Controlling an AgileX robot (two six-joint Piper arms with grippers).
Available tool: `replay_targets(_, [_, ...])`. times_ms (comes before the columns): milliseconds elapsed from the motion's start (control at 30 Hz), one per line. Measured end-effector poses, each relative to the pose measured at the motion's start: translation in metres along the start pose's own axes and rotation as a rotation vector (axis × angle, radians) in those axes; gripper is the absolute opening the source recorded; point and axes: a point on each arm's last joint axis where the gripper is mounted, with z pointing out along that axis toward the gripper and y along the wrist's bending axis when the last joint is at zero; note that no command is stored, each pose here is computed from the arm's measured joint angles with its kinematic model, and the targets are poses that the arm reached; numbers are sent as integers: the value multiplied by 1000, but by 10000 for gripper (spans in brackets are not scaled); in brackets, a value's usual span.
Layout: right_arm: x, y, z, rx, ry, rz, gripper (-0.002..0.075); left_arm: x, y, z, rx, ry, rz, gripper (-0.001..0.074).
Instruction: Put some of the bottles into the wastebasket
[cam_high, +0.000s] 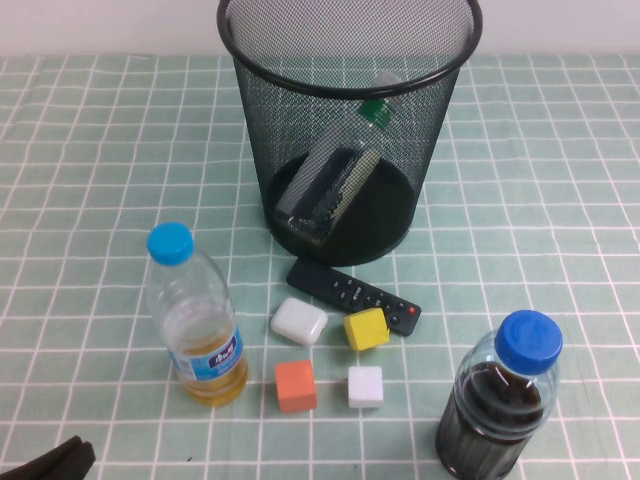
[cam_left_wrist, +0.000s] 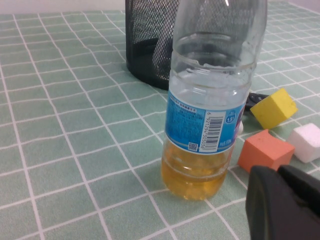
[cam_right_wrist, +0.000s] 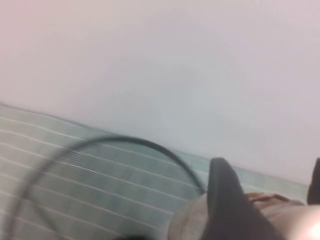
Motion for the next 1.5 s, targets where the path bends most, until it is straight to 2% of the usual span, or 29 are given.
replay_targets(100, [-7,18,22,-141,-27,6,281,0,0,0,0,0,0,-4])
replay_targets(233, [10,49,70,-262,41,2,281,0,0,0,0,0,0,-4])
replay_targets(467, [65,90,164,-335,148,3,281,0,0,0,0,0,0,-4])
replay_targets(600, [96,96,202,-351,219,28,281,0,0,0,0,0,1,-4])
replay_targets(767, [116,97,223,-353,263,16,281,0,0,0,0,0,1,-4])
replay_targets(933, [127,98,232,-355,294,9,384,0,0,0,0,0,1,-4])
replay_targets(1067, [127,97,227,-348,330,-10,398,0,0,0,0,0,1,-4])
replay_targets(1167, [117,94,212,-323,347,-35,326,0,0,0,0,0,1,-4])
replay_targets(1367, [85,88,160,-302,368,-75,73,0,0,0,0,0,1,-4])
replay_targets(1500, [74,82,134,-248,401,-73,12,0,0,0,0,0,1,-4])
